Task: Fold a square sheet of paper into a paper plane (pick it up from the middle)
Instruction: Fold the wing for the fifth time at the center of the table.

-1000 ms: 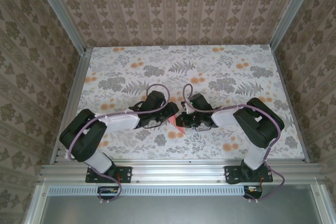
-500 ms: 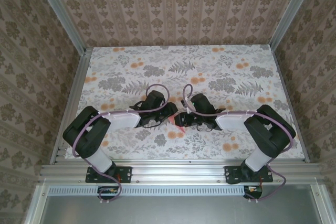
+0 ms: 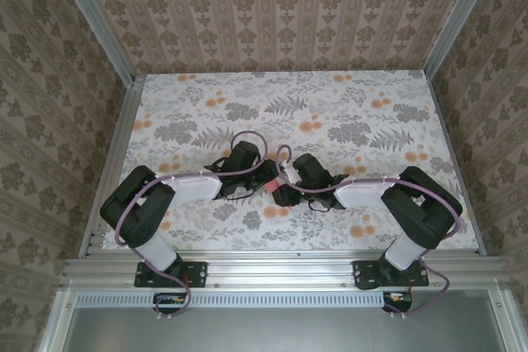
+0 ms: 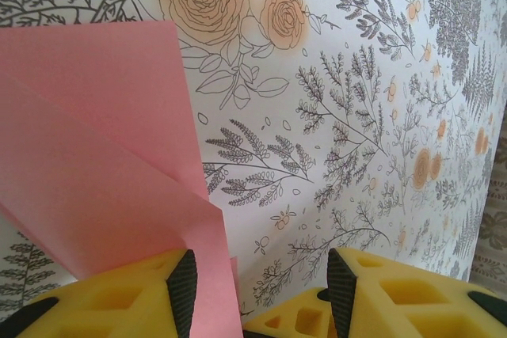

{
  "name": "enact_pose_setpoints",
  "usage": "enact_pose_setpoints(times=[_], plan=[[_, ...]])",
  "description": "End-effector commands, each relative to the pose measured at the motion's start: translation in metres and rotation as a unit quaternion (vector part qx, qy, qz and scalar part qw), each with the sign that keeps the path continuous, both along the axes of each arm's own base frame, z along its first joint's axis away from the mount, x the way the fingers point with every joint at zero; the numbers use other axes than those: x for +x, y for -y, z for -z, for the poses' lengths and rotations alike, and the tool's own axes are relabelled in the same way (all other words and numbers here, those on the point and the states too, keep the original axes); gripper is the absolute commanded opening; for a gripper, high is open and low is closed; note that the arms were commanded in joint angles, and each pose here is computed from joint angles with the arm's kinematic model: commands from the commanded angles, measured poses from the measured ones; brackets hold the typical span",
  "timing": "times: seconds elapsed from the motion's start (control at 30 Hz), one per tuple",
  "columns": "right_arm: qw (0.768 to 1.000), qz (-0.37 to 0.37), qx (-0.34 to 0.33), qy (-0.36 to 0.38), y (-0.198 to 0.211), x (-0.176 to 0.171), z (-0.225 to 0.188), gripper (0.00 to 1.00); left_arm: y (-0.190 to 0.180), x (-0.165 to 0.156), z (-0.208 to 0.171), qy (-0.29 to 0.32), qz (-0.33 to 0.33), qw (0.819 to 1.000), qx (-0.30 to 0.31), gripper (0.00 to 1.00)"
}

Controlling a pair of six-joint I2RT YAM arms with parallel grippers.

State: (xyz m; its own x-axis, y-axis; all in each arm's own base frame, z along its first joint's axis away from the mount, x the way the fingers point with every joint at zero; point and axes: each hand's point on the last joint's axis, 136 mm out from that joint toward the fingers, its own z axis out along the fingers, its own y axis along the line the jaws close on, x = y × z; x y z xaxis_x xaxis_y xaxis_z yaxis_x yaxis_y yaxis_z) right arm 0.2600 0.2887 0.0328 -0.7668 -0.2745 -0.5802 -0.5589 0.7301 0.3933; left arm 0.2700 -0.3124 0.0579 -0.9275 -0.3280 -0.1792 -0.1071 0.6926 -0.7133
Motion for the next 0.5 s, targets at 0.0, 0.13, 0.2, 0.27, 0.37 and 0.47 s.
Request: enact_pose_setpoints(times=[0.0, 0.13, 0.2, 0.27, 0.37, 0.47], plan=[[1.000, -0.002, -0.014, 0.007, -0.0016, 0.0038, 0.0034, 0.39, 0.0067, 0.0095, -0.0100, 0.016, 0.007, 1.000, -0.011, 0.50], [1.000, -0.001, -0.015, 0.001, -0.0036, 0.0045, 0.0074, 0.36, 0.0077, 0.0099, -0.0119, 0.018, 0.008, 1.000, -0.013, 0.50], [1.000, 0.003, -0.017, 0.001, -0.0029, 0.0058, 0.0083, 0.31, 0.0076, 0.0096, -0.0112, 0.017, 0.008, 1.000, -0.013, 0.50], [1.000, 0.006, -0.015, 0.001, -0.0024, 0.0063, 0.0082, 0.27, 0.0075, 0.0095, -0.0115, 0.017, 0.008, 1.000, -0.012, 0.50], [1.000, 0.008, -0.011, -0.009, -0.0028, 0.0039, 0.0090, 0.29, 0.0074, 0.0094, -0.0112, 0.017, 0.009, 1.000, -0.012, 0.50], [1.000, 0.012, -0.008, -0.018, -0.0030, 0.0021, 0.0091, 0.31, 0.0069, 0.0090, -0.0100, 0.016, 0.009, 1.000, -0.010, 0.50]])
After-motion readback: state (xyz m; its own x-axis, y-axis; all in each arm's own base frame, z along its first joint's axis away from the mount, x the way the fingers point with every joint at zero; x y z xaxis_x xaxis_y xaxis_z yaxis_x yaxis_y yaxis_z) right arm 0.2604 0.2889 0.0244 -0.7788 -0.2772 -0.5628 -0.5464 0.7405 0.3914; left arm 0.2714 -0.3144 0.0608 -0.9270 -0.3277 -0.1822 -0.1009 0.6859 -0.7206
